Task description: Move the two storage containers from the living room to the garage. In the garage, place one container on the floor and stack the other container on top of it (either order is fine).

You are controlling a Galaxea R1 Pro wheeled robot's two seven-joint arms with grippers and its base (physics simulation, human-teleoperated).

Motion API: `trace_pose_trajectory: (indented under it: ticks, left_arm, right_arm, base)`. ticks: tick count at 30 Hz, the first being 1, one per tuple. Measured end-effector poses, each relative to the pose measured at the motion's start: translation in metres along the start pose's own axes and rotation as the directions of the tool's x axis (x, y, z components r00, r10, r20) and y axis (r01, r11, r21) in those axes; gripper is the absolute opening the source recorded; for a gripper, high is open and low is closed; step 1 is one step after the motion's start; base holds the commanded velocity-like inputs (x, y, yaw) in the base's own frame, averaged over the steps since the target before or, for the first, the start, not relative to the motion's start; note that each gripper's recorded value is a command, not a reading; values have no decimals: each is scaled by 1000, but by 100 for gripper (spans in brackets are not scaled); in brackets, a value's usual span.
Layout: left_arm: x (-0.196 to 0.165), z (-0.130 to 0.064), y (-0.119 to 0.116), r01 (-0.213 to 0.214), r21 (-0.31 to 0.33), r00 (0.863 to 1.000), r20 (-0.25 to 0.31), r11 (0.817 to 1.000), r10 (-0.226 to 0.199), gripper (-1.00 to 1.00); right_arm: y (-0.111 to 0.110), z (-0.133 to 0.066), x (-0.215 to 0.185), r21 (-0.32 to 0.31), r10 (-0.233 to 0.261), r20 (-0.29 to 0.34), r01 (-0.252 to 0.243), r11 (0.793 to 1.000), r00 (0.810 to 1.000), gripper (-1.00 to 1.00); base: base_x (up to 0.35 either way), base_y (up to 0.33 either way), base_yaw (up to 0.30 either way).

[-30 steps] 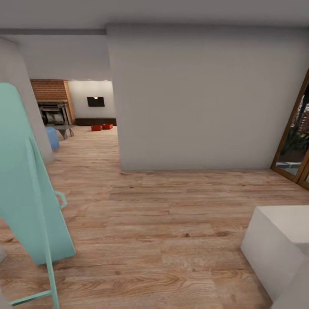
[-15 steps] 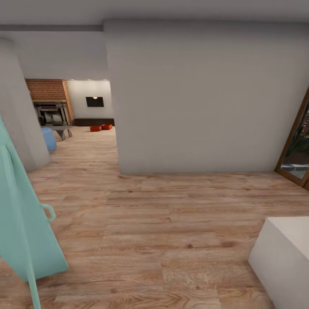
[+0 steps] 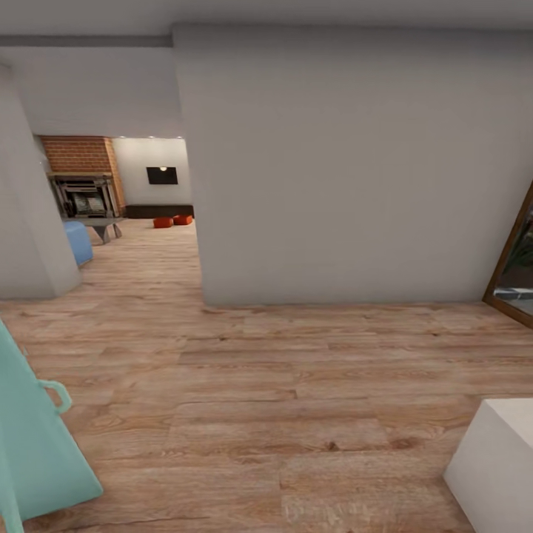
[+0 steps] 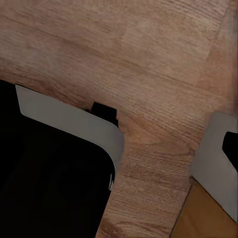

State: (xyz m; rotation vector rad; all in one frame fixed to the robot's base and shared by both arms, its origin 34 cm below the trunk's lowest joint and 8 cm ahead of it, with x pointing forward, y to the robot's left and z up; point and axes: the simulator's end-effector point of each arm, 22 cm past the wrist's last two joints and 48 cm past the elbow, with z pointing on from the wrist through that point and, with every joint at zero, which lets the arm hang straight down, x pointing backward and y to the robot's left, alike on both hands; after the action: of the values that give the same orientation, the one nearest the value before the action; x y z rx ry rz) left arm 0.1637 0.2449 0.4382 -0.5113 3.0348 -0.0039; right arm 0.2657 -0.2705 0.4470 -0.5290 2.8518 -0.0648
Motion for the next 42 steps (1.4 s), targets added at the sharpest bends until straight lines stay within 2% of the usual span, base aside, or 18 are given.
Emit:
trace_pose_trajectory:
  ticks: [20,34,42]
  left_arm:
    - [0,0,0,0,0,1000,2,1000,0,100]
    - [0,0,0,2,0,1000,2,1000,-2,100]
    - [0,0,0,1,-1,1000,2,1000,-1,100]
  right_arm:
    - [1,0,0,-1,3,0,-3,1000,1000,100]
    - [-1,0,0,4,15,0,-15,1000,1000,100]
    - [-1,0,0,4,18,0,-18,1000,1000,100]
  base:
    - [322,0,2]
    - [322,0,241]
    - [322,0,47]
